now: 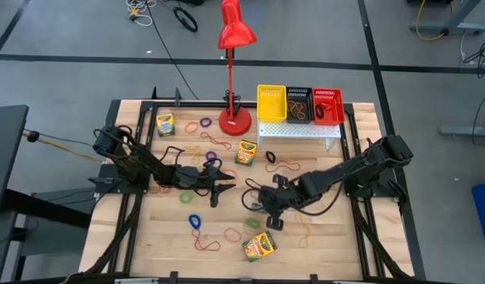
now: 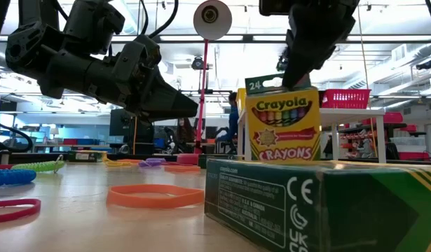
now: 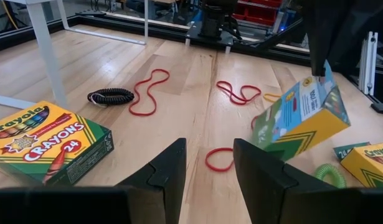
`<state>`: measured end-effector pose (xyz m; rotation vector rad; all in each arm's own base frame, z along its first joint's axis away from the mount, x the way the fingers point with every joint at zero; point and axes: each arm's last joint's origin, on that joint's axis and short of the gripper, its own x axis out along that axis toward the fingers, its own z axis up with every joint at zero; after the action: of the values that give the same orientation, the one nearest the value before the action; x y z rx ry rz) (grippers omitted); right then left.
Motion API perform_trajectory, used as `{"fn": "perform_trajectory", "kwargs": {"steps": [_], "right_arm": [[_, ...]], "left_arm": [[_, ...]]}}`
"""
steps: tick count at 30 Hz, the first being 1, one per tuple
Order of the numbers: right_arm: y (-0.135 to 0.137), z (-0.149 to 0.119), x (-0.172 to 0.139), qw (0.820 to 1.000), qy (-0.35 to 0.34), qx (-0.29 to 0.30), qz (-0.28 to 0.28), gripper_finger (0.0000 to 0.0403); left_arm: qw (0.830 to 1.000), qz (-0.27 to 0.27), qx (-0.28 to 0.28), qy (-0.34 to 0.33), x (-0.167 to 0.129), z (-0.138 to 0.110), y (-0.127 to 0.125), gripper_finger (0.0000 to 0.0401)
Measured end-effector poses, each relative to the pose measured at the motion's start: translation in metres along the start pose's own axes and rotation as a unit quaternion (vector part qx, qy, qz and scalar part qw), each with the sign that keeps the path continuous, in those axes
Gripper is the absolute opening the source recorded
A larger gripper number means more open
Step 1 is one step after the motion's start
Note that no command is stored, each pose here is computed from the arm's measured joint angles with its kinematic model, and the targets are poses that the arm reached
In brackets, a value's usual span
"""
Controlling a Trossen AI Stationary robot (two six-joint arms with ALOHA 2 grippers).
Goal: Pick & Place Office Desk Supplies
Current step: Put the crayon box into the yellow bin on the shelf
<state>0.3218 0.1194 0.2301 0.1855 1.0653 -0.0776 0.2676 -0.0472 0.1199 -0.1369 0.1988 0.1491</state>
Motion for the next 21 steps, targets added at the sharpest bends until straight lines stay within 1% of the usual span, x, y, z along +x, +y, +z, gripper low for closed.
{"fn": "perform_trajectory", "kwargs": {"steps": [5, 10, 14, 16, 21], "right_arm": [[-0.003, 0.005, 0.001, 1.000, -0.012, 0.015, 0.007, 0.0009], [0.000, 0.010, 0.000, 0.999, -0.037, 0.019, 0.026, 0.0009], [0.001, 0.012, 0.001, 0.998, -0.052, 0.021, 0.030, 0.0009], [-0.001, 0.011, 0.004, 0.997, -0.062, 0.025, 0.031, 0.0009], [-0.009, 0.008, 0.012, 0.997, -0.056, 0.034, 0.026, 0.0009]], "left_arm": [[1.000, 0.000, 0.000, 0.000, 0.000, 0.000, 0.000, 0.0140], [1.000, 0.000, 0.000, 0.000, 0.000, 0.000, 0.000, 0.0140], [1.000, 0.000, 0.000, 0.000, 0.000, 0.000, 0.000, 0.0140], [1.000, 0.000, 0.000, 0.000, 0.000, 0.000, 0.000, 0.0140], [1.000, 0.000, 0.000, 0.000, 0.000, 0.000, 0.000, 0.0140]]}}
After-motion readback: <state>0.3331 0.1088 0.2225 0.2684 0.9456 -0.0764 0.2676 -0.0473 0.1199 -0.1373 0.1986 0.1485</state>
